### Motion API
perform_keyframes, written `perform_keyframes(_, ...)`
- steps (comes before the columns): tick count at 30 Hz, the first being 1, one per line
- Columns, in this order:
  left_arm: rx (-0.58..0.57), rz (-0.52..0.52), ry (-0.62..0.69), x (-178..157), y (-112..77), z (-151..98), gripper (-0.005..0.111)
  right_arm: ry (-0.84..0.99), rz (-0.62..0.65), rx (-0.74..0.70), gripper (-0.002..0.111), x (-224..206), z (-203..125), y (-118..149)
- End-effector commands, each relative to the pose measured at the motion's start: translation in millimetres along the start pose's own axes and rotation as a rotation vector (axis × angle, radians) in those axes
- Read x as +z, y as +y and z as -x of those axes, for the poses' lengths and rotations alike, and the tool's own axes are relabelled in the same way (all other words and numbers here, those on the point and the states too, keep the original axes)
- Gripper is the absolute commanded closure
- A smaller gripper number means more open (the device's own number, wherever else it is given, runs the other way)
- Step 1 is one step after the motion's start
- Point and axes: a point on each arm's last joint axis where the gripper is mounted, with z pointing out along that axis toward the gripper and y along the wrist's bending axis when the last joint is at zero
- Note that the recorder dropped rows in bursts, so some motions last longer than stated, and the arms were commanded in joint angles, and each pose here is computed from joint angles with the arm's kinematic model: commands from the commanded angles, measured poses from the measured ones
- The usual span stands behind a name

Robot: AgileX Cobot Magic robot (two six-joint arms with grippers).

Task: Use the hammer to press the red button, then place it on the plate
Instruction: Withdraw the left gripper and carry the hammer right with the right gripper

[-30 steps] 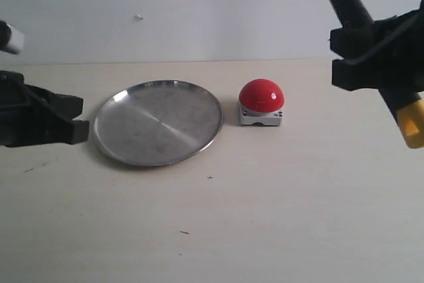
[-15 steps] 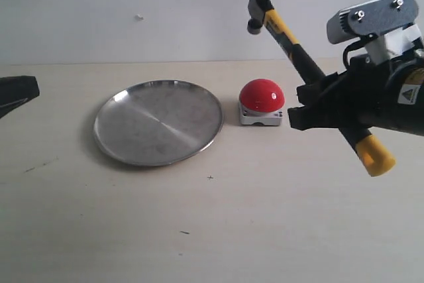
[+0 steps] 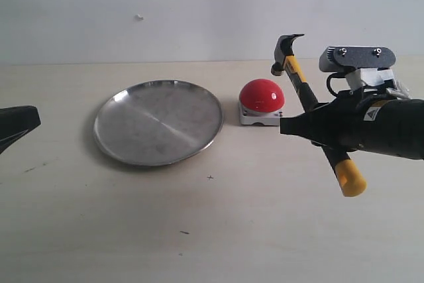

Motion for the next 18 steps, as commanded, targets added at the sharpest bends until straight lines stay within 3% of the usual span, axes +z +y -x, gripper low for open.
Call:
perform_keyframes(1, 0.001, 0.005, -0.003, -1.9, -0.9, -3.8, 0.107, -0.113, 0.009, -0.032, 0.108, -2.3, 13.1, 1.7)
perform_keyframes(13, 0.015, -0.006, 0.015, -2.0, -2.0, -6.0, 0.107, -0.064, -0.01, -0.029, 0.108, 15.3, 0.8, -1.6)
perform_keyframes(18, 0.015, -0.006, 0.015, -2.0, -2.0, -6.0, 0.107, -0.202, 0.037, -0.034, 0.108, -21.8, 36.7, 8.0)
